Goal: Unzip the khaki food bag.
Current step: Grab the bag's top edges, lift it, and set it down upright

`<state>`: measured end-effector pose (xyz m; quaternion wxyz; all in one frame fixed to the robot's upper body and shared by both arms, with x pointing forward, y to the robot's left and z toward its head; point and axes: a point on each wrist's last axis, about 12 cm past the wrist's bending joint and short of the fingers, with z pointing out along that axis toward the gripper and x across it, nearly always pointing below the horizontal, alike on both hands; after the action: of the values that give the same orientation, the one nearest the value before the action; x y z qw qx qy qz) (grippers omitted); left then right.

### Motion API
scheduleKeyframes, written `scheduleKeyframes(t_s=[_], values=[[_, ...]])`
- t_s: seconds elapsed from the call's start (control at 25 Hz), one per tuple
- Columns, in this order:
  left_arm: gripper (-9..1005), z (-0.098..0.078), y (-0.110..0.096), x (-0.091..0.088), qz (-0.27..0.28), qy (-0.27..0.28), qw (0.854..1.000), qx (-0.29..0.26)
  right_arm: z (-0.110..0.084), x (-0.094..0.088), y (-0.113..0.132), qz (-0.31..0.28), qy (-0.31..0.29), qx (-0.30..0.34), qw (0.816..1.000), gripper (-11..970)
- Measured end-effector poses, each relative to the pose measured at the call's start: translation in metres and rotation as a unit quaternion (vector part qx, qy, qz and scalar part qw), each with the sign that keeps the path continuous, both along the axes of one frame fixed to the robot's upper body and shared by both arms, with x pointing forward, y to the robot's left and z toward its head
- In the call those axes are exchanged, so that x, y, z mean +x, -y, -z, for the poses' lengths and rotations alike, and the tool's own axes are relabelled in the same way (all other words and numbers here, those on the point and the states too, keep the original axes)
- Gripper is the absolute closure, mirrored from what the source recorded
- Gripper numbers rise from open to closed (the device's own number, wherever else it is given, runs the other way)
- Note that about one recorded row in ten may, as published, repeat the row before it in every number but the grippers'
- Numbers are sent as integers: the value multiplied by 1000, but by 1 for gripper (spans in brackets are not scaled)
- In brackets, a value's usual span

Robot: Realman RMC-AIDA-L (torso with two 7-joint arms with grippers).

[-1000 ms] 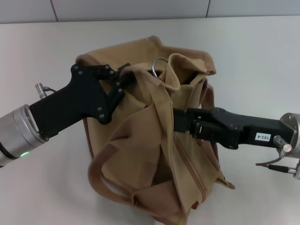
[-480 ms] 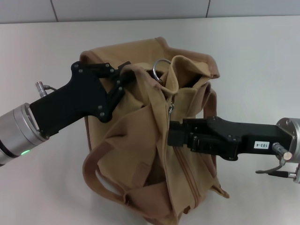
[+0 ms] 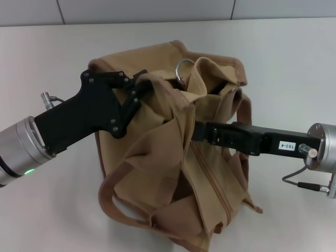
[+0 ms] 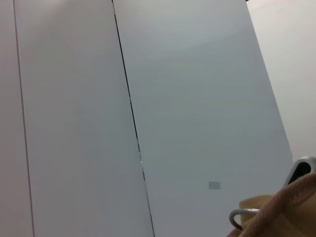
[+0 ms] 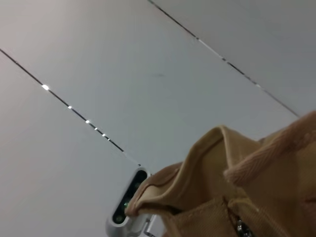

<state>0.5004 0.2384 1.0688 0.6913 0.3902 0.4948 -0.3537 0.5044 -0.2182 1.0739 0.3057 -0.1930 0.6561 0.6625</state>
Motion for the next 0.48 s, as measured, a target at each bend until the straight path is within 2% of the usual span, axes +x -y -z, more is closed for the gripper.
scheduleKeyframes(t_s=[0.48], values=[[949,1,0,-1,1,-1,1000,-1,2,0,0,1,3,-6,1000,620]])
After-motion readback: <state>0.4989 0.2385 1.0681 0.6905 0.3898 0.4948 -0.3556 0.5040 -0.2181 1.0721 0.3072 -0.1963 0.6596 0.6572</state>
